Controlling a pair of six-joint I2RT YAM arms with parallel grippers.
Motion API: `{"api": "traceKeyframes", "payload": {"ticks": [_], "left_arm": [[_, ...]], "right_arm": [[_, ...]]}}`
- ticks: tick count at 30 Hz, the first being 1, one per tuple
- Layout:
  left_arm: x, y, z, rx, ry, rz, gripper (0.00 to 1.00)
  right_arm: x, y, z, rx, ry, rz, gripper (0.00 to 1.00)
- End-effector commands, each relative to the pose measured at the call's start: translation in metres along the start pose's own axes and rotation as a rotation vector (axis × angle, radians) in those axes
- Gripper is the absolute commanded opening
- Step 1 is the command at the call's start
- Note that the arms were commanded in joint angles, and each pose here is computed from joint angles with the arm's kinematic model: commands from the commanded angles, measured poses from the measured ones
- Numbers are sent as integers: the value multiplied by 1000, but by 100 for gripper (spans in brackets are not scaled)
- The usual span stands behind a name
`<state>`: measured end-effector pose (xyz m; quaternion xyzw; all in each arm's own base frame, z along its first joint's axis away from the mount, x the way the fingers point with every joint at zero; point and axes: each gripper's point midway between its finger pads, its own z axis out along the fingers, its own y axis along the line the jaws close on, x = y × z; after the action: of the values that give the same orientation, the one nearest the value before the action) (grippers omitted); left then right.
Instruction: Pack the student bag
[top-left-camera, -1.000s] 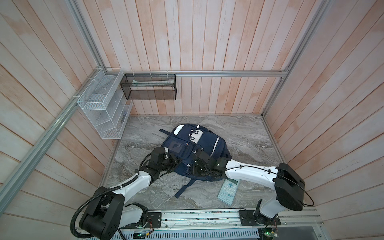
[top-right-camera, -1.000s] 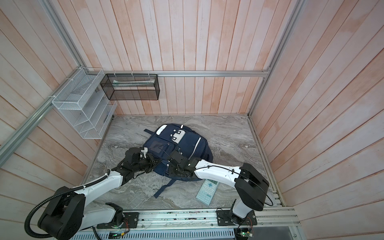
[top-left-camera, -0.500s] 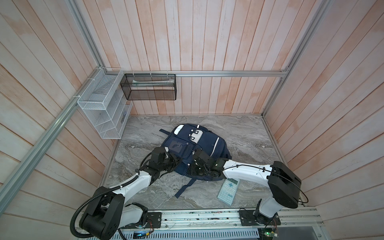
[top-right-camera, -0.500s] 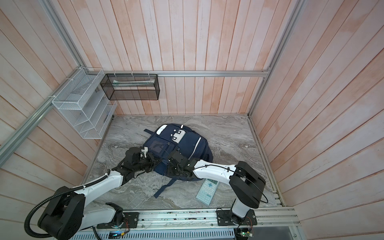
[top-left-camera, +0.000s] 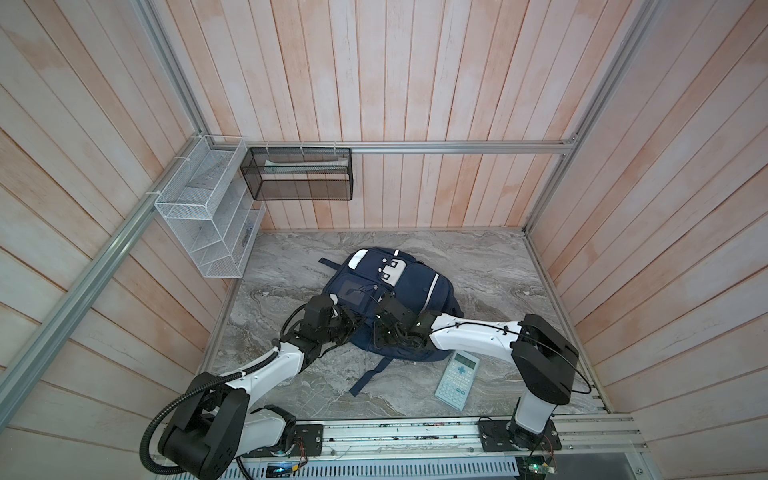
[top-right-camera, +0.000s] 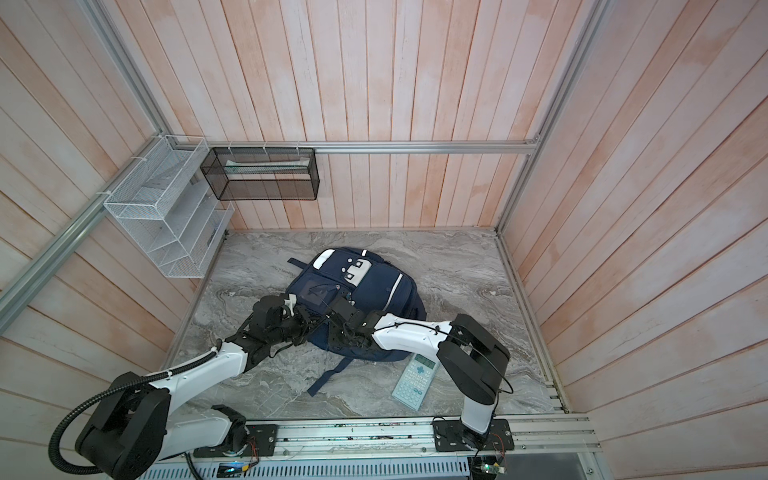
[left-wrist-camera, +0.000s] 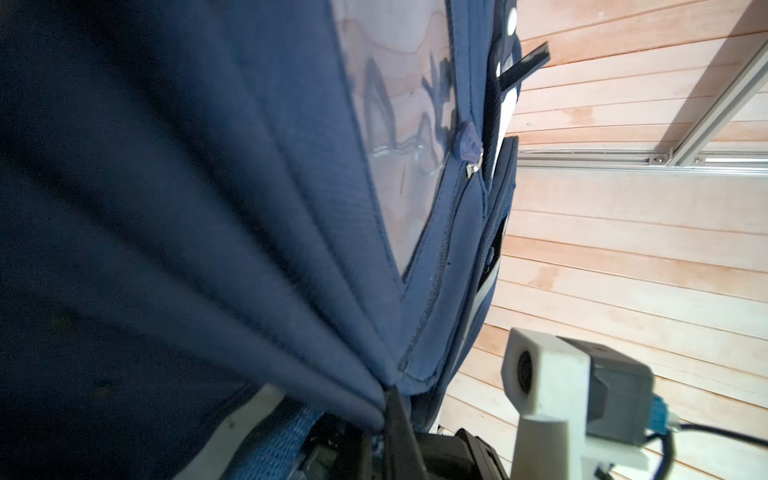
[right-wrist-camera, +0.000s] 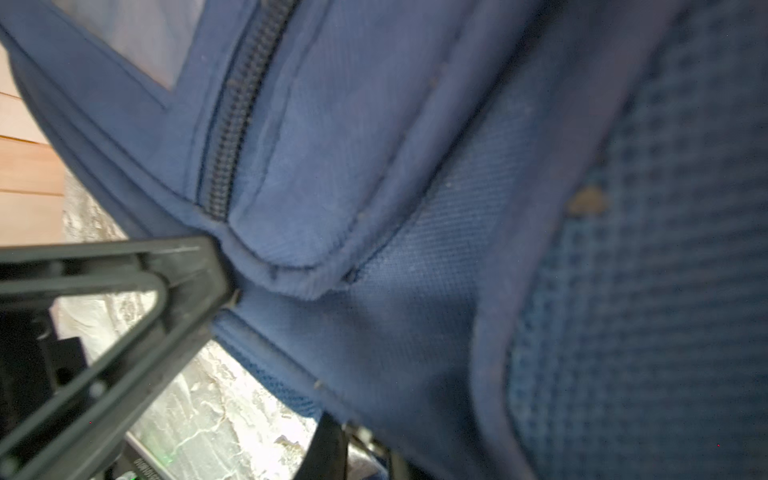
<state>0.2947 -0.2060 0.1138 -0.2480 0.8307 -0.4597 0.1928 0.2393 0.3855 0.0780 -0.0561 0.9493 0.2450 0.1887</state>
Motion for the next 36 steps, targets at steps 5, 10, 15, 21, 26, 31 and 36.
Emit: {"api": "traceKeyframes", "payload": {"ticks": [5, 10, 15, 21, 26, 31, 36], "left_arm": [[6, -25, -2, 85, 27, 40, 0], [6, -24, 1, 86, 30, 38, 0], [-2, -17, 4, 53, 13, 51, 0], [-33, -11, 3, 38, -48, 46, 0], [-50, -21, 2, 52, -75, 59, 0], [-68, -24, -3, 46, -102, 67, 0], [-103, -20, -8, 29, -162, 76, 0]], "right_arm": [[-17, -35, 6, 144, -66, 21, 31], [-28, -26, 12, 120, -93, -49, 11], [-22, -34, 2, 140, -74, -74, 0], [7, -52, -23, 90, 17, -20, 0], [36, -81, -33, 135, 82, -14, 0], [56, -116, -47, 218, 125, -1, 0], [68, -164, -68, 283, 142, 52, 0]]}}
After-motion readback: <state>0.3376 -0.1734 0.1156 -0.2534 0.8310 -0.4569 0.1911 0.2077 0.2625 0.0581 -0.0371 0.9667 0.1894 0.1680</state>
